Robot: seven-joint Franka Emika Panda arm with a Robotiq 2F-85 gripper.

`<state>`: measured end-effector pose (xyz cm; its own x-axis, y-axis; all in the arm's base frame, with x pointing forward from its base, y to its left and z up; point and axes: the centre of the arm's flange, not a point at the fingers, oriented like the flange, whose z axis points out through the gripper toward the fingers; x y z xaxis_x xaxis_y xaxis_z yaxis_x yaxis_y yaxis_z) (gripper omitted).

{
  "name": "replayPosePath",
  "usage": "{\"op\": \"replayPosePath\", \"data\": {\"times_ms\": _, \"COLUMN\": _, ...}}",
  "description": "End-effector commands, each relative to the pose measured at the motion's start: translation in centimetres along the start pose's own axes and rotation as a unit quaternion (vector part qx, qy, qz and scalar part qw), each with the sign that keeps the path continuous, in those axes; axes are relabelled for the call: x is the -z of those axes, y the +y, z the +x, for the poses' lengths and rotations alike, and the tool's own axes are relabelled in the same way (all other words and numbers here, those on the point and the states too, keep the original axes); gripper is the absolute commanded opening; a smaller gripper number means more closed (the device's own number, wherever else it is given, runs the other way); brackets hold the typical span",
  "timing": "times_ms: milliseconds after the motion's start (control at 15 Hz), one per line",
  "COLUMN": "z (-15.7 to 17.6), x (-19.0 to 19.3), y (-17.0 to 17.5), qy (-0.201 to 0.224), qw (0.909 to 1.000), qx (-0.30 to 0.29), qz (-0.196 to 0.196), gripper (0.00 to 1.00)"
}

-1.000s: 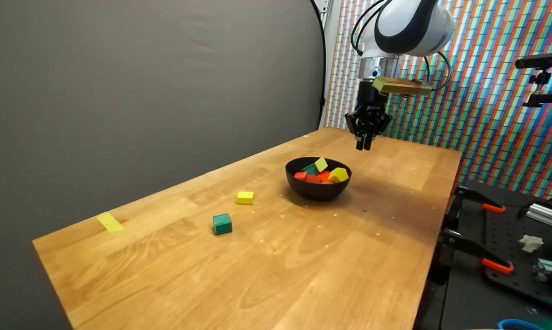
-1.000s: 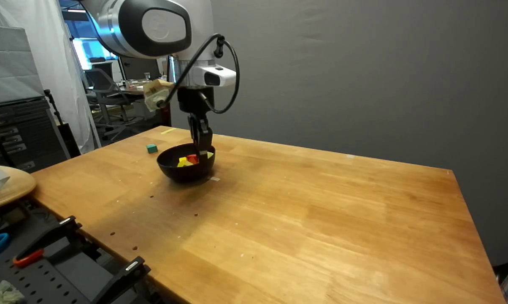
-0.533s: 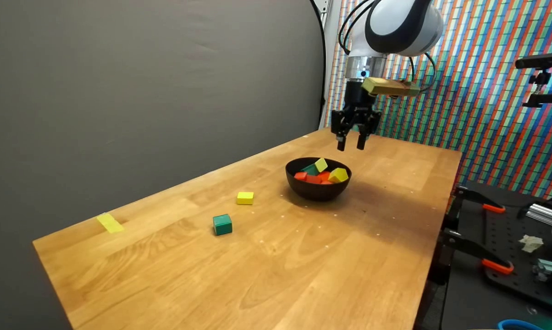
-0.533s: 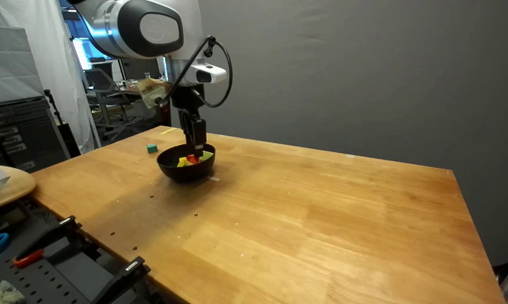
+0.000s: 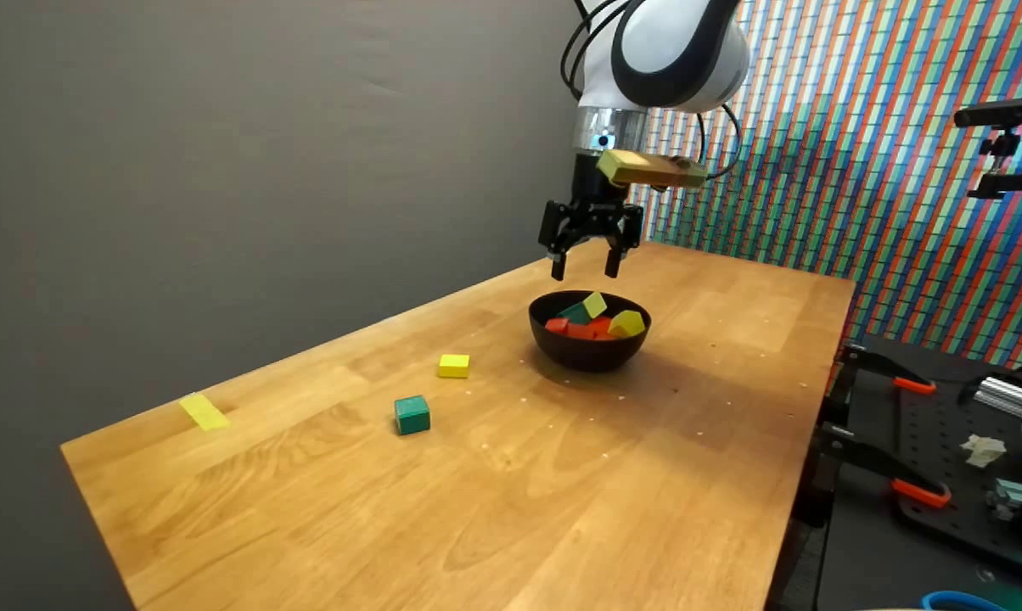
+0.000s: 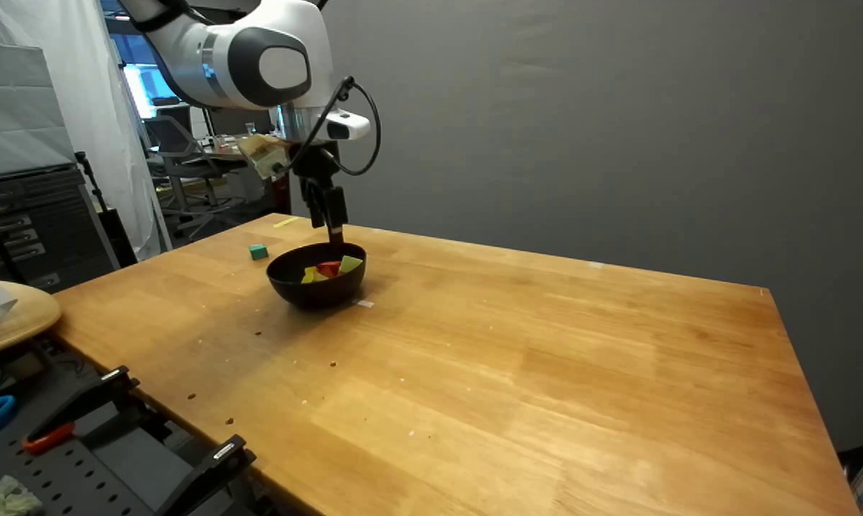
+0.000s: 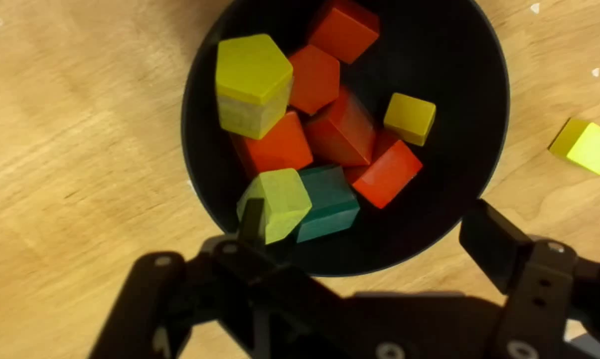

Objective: Remove the objects from the bowl and place them on the table one by one

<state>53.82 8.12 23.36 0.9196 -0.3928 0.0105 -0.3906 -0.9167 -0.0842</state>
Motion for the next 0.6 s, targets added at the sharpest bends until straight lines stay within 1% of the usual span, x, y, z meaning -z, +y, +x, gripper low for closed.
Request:
{"op": "replayPosePath", "data": {"times_ms": 0, "z": 3.5, "x": -3.3, "y": -1.4, "qy": -0.012, "qw": 0.9997, "qx": -0.021, "qz": -0.003, "gripper": 0.99}}
{"op": "replayPosePath", "data": {"times_ms": 133, "z": 4.1, "x": -4.6, "y": -1.3, "qy": -0.015, "qw": 0.9995, "qx": -0.027, "qz": -0.008, "gripper": 1.00}}
{"op": "replayPosePath", "data": {"times_ms": 267, "z": 4.3, "x": -5.2, "y": -0.8, "qy": -0.017, "qw": 0.9992, "qx": -0.035, "qz": -0.012, "gripper": 0.99}}
{"op": "replayPosePath", "data": {"times_ms": 400, "z": 3.6, "x": -4.8, "y": -0.2, "qy": -0.022, "qw": 0.9987, "qx": -0.044, "qz": -0.013, "gripper": 1.00}}
{"op": "replayPosePath", "data": {"times_ms": 533, "z": 2.7, "x": -4.2, "y": 0.3, "qy": -0.015, "qw": 0.9983, "qx": -0.053, "qz": -0.020, "gripper": 1.00}}
